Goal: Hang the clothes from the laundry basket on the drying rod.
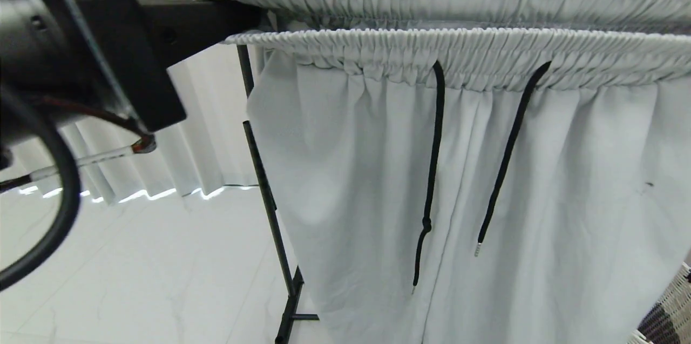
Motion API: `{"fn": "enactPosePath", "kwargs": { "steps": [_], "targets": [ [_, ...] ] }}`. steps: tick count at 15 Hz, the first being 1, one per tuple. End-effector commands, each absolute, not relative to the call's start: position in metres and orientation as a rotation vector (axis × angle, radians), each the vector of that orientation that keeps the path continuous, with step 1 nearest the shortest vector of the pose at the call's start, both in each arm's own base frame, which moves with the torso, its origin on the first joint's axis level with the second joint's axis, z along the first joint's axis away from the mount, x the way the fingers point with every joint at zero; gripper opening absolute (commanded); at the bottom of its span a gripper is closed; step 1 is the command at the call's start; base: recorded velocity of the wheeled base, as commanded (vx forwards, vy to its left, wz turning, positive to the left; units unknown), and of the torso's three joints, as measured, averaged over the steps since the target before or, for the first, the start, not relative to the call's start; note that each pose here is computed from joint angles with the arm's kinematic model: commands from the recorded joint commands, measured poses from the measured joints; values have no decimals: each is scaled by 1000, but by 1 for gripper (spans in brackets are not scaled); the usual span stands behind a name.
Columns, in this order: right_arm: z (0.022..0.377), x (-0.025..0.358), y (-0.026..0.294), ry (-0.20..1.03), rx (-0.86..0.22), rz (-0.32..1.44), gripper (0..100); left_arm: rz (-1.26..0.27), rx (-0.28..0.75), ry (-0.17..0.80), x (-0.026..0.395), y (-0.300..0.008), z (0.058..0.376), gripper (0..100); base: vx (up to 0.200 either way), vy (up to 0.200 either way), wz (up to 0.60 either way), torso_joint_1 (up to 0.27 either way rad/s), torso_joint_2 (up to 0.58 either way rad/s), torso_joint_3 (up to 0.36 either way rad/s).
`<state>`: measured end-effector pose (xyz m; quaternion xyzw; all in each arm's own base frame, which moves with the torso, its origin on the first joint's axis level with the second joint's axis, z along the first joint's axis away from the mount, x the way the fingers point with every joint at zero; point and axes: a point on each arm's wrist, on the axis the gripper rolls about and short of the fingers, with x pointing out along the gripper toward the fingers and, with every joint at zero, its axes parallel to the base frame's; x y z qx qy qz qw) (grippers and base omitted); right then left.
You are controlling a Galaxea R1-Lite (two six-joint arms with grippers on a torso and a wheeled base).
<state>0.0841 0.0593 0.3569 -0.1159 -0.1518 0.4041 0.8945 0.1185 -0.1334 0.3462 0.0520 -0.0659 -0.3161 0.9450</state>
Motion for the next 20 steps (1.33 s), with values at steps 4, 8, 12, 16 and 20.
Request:
{"fn": "enactPosePath", "kwargs": {
  "steps": [4,8,12,16,20],
  "targets": [
    [364,161,102,-289,-226,820,0,-648,201,-242,68,-79,335,0,0,0,0,0,0,0],
    [369,177,111,-297,-225,822,0,-676,197,-250,56,-67,330,0,0,0,0,0,0,0],
    [372,171,107,-312,-223,815,0,-731,178,-238,52,-68,325,0,0,0,0,0,0,0],
    [376,154,95,-338,-221,785,0,-678,201,-204,65,-79,326,0,0,0,0,0,0,0],
    [378,130,81,-358,-218,773,0,-665,146,-187,85,-100,346,0,0,0,0,0,0,0]
  ]
}}
